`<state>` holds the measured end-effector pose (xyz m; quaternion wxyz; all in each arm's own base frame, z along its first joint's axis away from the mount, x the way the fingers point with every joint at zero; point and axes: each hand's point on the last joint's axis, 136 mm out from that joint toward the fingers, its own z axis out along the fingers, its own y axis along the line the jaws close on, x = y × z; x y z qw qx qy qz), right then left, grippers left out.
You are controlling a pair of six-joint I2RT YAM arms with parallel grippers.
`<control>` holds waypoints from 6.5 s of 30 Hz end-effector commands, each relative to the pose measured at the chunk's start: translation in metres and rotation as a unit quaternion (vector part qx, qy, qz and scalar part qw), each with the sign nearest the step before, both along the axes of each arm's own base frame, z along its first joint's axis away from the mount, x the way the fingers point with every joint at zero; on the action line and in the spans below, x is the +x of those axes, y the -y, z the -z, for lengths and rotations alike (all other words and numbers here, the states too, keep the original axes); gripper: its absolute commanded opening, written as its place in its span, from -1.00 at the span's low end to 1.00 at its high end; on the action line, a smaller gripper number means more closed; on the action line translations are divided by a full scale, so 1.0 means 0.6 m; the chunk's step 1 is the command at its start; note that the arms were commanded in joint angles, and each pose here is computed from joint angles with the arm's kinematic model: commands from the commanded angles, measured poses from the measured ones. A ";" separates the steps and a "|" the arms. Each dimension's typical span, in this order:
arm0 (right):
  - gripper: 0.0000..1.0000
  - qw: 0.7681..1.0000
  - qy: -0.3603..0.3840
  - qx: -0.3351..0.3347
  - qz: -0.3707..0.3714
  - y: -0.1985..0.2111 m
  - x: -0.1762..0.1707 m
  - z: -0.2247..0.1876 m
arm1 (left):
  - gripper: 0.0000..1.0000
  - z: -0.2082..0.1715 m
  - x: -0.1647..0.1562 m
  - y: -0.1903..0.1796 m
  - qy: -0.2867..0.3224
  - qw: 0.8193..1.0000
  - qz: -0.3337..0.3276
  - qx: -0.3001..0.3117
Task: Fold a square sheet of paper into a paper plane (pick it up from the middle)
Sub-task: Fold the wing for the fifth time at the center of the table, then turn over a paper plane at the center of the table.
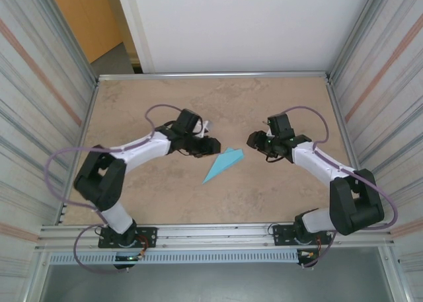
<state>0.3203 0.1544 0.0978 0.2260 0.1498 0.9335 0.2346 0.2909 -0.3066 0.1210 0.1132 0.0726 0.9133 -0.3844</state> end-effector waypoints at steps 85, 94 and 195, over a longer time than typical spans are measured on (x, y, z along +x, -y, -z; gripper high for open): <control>-1.00 0.985 0.000 0.010 -0.175 -0.310 -0.002 -0.045 | 0.94 0.020 -0.038 -0.269 0.040 0.976 -0.210 0.027; -0.94 0.981 -0.018 0.075 -0.179 -0.292 -0.016 0.023 | 0.68 0.012 -0.033 -0.217 0.022 0.984 -0.174 -0.018; -0.91 0.983 -0.039 0.123 -0.134 -0.216 -0.018 0.081 | -0.41 0.152 -0.048 0.006 -0.070 0.989 -0.064 0.112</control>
